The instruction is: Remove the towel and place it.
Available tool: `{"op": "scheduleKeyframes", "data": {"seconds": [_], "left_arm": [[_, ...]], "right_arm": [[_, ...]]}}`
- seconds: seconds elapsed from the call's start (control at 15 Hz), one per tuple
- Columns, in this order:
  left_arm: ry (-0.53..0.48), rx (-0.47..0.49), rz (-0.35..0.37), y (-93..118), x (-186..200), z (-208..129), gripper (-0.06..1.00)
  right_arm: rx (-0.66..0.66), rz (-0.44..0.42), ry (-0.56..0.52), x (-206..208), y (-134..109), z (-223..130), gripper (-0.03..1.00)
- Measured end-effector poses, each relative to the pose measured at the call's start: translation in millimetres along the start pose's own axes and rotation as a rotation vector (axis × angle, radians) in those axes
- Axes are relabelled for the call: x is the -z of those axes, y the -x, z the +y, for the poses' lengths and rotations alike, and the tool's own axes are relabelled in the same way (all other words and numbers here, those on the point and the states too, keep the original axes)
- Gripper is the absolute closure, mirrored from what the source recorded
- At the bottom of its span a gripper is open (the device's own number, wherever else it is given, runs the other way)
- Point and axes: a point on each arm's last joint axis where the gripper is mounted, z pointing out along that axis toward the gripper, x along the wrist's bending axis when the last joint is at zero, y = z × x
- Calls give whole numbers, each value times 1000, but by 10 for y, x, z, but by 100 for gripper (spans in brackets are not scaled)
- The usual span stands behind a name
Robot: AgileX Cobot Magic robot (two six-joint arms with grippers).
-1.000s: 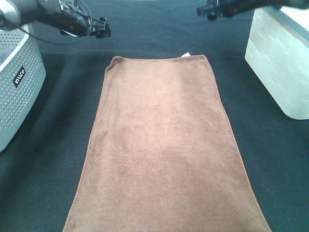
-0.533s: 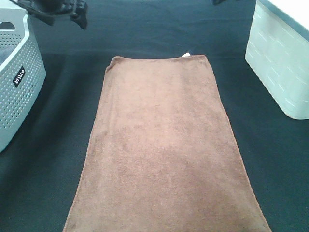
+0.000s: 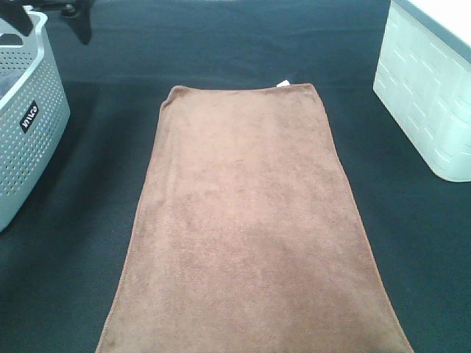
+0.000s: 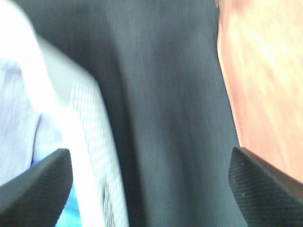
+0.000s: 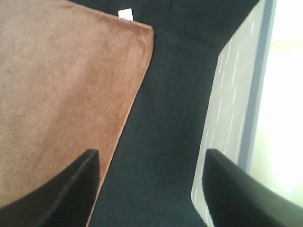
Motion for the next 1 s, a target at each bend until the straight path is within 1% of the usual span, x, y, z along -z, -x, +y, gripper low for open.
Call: {"op": "scheduleKeyframes", "data": {"seconds": [0.07, 0.13, 0.2, 0.27, 0.53, 0.6, 0.73, 0.87, 0.93, 1.0], "left_arm": [[-21, 10, -2, 0, 103, -102, 11], [-44, 19, -3, 0, 193, -215, 11], [-77, 25, -4, 1, 261, -358, 11], [-108, 27, -4, -1, 430, -578, 11], [-190, 66, 2, 0, 765, -1250, 11], [-186, 79, 3, -2, 901, -1424, 11], [-163, 98, 4, 1, 1084, -1797, 11], [-89, 118, 2, 3, 1278, -2179, 11], [-80, 120, 1, 10, 1268, -2381, 11], [-32, 123, -2, 16, 1318, -2686, 11]], "right_arm": [[-8, -1, 5, 89, -5, -34, 38], [-11, -2, 6, 239, -25, -144, 38], [-12, -2, 3, 278, -34, -189, 38], [-11, 4, -25, 390, -76, -401, 38], [-14, 27, -123, 649, -245, -1225, 38], [-28, 32, -132, 705, -293, -1446, 38], [-41, 33, -93, 821, -379, -1833, 38], [-43, 27, -38, 907, -464, -2231, 38], [-43, 24, -17, 928, -504, -2424, 38], [-49, 14, 12, 949, -547, -2654, 38]]}}
